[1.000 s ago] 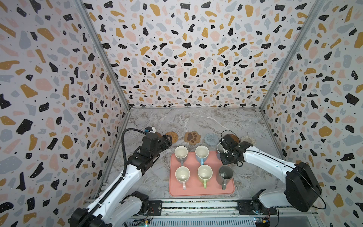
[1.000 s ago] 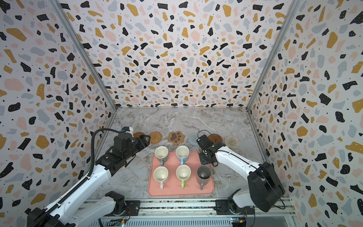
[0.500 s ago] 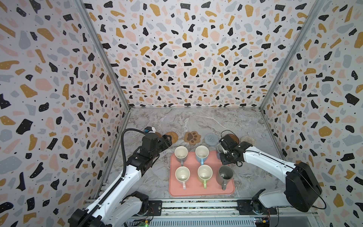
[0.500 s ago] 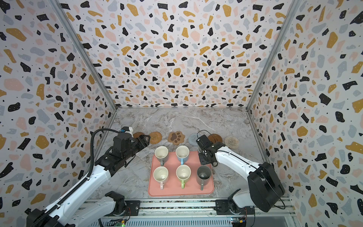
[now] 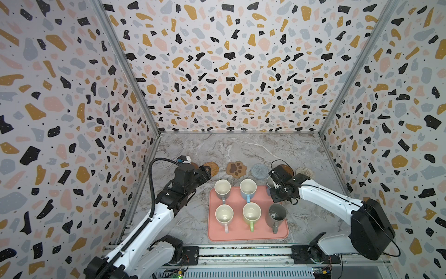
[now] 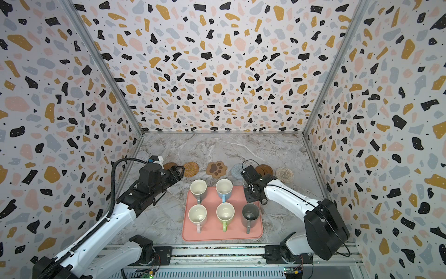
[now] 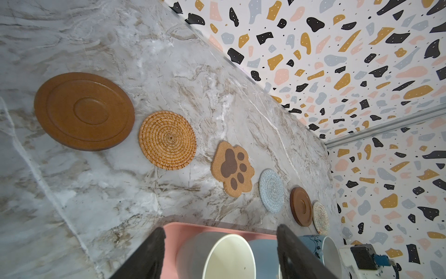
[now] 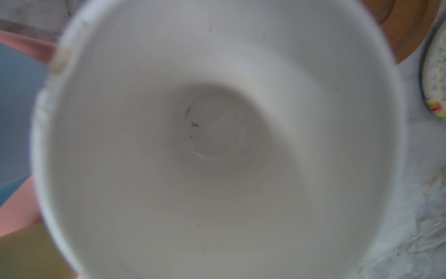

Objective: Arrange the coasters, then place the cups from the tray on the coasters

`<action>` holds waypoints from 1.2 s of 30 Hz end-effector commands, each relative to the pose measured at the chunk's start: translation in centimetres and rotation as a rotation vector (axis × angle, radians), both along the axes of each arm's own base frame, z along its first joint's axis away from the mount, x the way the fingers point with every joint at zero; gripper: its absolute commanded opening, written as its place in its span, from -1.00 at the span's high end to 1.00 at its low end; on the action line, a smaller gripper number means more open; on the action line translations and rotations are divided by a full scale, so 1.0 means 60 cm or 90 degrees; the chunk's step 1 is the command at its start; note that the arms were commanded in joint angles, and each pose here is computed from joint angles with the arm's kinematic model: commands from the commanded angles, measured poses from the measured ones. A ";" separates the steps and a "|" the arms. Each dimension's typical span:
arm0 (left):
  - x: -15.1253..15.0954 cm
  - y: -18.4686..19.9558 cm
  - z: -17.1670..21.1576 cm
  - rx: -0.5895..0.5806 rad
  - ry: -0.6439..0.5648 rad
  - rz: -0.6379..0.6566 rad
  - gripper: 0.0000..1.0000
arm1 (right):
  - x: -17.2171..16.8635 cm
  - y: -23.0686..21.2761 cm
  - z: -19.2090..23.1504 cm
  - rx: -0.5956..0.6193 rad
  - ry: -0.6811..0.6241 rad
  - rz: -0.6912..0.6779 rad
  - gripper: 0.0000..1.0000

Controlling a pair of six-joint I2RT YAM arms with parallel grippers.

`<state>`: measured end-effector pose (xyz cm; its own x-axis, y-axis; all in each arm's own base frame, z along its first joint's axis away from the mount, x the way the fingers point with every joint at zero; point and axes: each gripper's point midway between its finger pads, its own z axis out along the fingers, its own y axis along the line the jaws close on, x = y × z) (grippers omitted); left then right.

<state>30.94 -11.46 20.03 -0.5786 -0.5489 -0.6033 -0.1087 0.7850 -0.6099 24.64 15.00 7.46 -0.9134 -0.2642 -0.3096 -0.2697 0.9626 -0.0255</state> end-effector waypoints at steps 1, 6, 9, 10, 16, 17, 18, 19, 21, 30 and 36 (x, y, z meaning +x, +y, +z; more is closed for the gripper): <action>0.007 0.002 0.035 -0.015 -0.034 0.008 -0.48 | 0.025 0.007 0.032 -0.001 -0.038 0.003 0.77; 0.008 0.001 0.036 -0.014 -0.035 0.007 -0.48 | 0.035 0.010 0.048 0.000 -0.053 0.005 0.77; 0.009 -0.001 0.036 -0.013 -0.033 0.003 -0.48 | 0.038 0.013 0.053 0.004 -0.056 0.006 0.78; 0.010 -0.001 0.036 -0.013 -0.032 0.004 -0.48 | 0.039 0.014 0.055 0.005 -0.057 0.006 0.79; 0.011 -0.001 0.038 -0.012 -0.034 0.002 -0.48 | 0.046 0.019 0.063 0.011 -0.066 0.006 0.79; 0.010 -0.001 0.037 -0.013 -0.033 0.003 -0.48 | 0.046 0.019 0.062 0.011 -0.064 0.007 0.79; 0.010 -0.001 0.037 -0.012 -0.033 0.002 -0.48 | 0.046 0.019 0.062 0.010 -0.064 0.007 0.80; 0.010 -0.002 0.036 -0.012 -0.033 0.002 -0.48 | 0.046 0.019 0.062 0.009 -0.064 0.007 0.80; 0.009 -0.001 0.037 -0.013 -0.034 0.003 -0.48 | 0.046 0.019 0.064 0.010 -0.066 0.008 0.81; 0.005 0.004 0.037 -0.012 -0.036 0.009 -0.48 | 0.057 0.019 0.086 0.025 -0.090 0.000 0.83; 0.006 0.003 0.037 -0.013 -0.035 0.008 -0.48 | 0.074 0.013 0.108 0.037 -0.115 -0.013 0.83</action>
<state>30.99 -11.47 20.79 -0.5676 -0.5528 -0.6102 -0.0983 0.7813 -0.6164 27.18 15.62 10.46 -0.8917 -0.2539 -0.3746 -0.2632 0.9644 -0.0271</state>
